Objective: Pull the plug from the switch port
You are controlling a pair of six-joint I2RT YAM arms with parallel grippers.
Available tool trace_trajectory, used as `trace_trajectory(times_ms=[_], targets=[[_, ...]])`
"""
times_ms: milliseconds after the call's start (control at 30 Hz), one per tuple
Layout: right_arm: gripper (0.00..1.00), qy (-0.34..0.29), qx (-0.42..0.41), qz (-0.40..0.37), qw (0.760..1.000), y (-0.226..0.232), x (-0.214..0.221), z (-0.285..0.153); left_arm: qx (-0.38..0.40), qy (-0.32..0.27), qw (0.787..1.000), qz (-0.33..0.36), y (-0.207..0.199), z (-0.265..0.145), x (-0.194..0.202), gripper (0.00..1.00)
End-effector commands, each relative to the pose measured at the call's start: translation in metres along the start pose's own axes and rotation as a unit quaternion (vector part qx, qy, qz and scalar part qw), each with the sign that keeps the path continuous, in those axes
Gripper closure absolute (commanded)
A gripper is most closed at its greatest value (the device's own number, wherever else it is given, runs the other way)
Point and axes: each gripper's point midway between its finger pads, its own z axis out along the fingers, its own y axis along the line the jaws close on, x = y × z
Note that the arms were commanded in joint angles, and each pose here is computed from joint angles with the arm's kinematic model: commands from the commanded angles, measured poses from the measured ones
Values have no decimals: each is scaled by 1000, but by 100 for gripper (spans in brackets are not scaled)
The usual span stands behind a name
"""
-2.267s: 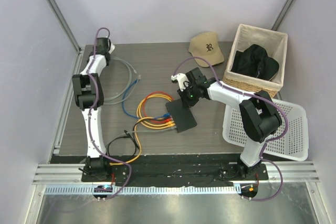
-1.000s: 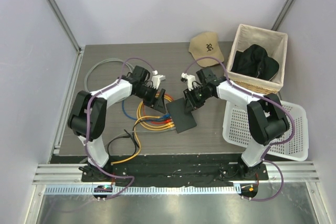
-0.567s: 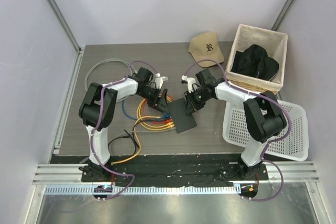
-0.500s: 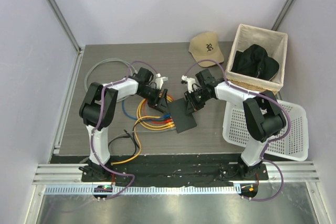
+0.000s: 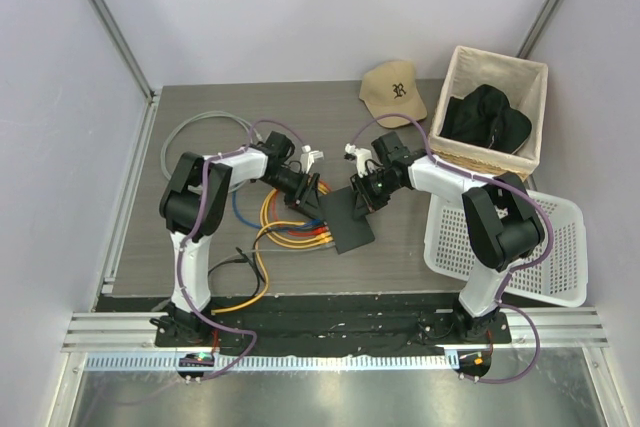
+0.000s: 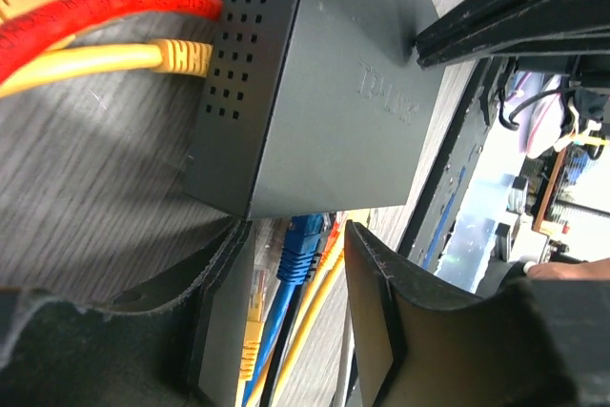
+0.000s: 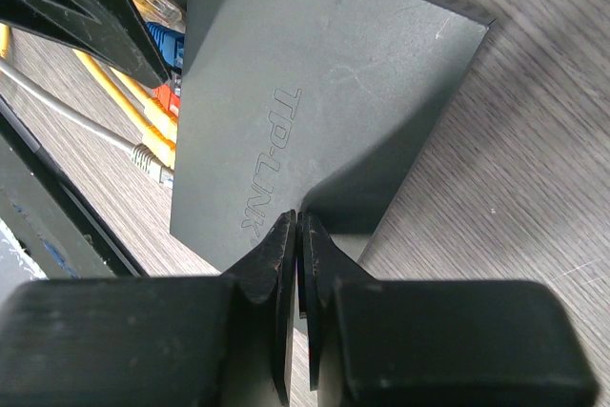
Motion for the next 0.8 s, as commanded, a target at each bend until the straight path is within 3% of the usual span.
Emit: trace_trajectory(times_ms=[0, 233, 733, 767], targets=[[89, -3, 19, -7, 1000, -6, 0, 3, 3, 9, 1000, 9, 0, -1, 5, 53], [89, -5, 20, -7, 1000, -7, 0, 3, -11, 8, 1000, 4, 4, 1, 6, 55], [89, -3, 26, -9, 1000, -8, 2, 5, -2, 8, 1000, -12, -1, 8, -7, 70], [89, -2, 26, -10, 1000, -8, 2, 5, 1, 6, 1000, -11, -2, 8, -11, 75]])
